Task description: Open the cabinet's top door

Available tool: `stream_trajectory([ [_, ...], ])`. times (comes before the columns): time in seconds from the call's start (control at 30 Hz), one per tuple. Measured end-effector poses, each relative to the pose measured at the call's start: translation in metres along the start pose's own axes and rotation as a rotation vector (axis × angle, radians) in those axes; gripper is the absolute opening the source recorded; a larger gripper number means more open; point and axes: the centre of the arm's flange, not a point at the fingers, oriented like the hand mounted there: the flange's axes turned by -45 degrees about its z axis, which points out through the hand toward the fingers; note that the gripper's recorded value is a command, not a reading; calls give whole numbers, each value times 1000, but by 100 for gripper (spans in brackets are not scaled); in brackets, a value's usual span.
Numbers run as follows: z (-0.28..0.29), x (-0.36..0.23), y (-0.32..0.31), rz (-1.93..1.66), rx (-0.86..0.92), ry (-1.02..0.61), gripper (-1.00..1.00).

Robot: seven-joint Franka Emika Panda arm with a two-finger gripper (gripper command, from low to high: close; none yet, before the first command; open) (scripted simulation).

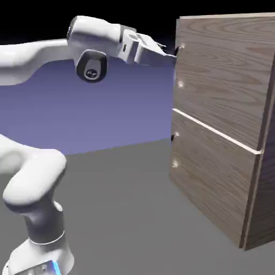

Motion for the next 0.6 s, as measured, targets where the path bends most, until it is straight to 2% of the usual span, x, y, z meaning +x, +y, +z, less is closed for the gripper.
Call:
stream_trajectory([
  [0.3, -24, -8, -99, -37, 56, 167, 0],
  [0.6, 35, -82, -190, -146, 117, 206, 0],
])
